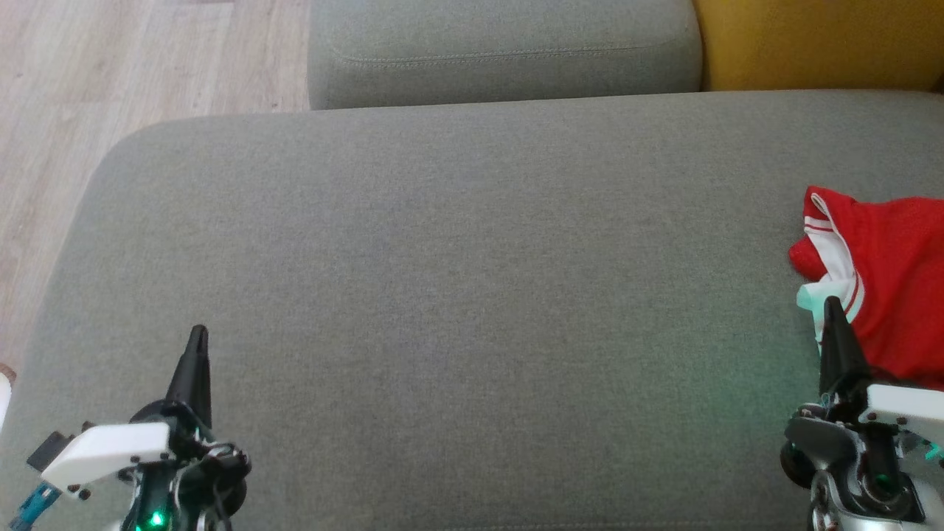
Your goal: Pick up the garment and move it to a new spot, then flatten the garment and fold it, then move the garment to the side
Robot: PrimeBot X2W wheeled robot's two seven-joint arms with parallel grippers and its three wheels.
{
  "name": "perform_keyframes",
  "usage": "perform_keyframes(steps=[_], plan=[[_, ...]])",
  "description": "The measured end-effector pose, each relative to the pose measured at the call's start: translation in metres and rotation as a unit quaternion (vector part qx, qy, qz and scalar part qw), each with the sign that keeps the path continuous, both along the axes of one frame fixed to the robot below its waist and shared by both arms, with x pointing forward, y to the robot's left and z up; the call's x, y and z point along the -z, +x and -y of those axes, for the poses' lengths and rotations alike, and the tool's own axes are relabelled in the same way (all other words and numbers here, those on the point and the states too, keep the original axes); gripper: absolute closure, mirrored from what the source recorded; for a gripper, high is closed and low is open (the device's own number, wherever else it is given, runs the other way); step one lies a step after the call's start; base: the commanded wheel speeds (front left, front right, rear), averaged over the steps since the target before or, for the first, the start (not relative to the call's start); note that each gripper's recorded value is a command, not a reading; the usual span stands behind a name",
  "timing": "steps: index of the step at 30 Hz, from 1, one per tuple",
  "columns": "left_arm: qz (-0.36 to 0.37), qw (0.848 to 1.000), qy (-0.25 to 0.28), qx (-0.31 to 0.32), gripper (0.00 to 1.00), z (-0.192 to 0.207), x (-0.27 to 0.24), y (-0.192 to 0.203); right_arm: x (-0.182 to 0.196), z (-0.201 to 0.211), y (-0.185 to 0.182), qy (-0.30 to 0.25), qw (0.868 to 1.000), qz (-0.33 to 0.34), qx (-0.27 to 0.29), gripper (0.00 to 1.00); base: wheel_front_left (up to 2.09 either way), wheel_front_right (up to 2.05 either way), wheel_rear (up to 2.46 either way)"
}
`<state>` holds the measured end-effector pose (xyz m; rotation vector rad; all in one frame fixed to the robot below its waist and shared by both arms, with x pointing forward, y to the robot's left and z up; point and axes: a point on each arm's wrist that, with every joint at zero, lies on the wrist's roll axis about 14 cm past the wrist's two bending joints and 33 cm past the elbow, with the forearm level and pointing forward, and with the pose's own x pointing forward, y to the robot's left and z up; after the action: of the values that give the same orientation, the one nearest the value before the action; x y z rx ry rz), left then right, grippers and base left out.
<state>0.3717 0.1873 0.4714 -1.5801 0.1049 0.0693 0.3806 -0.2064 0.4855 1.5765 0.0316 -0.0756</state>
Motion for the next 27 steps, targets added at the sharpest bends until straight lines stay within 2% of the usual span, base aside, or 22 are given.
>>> perform_keyframes(steps=[27], plan=[[0.000,1.000,0.000,0.000,1.00,0.0000,0.0000,0.0000,0.0000,0.0000,0.0000,0.000,1.000,0.000,0.000,1.00,0.00,0.00,0.00]])
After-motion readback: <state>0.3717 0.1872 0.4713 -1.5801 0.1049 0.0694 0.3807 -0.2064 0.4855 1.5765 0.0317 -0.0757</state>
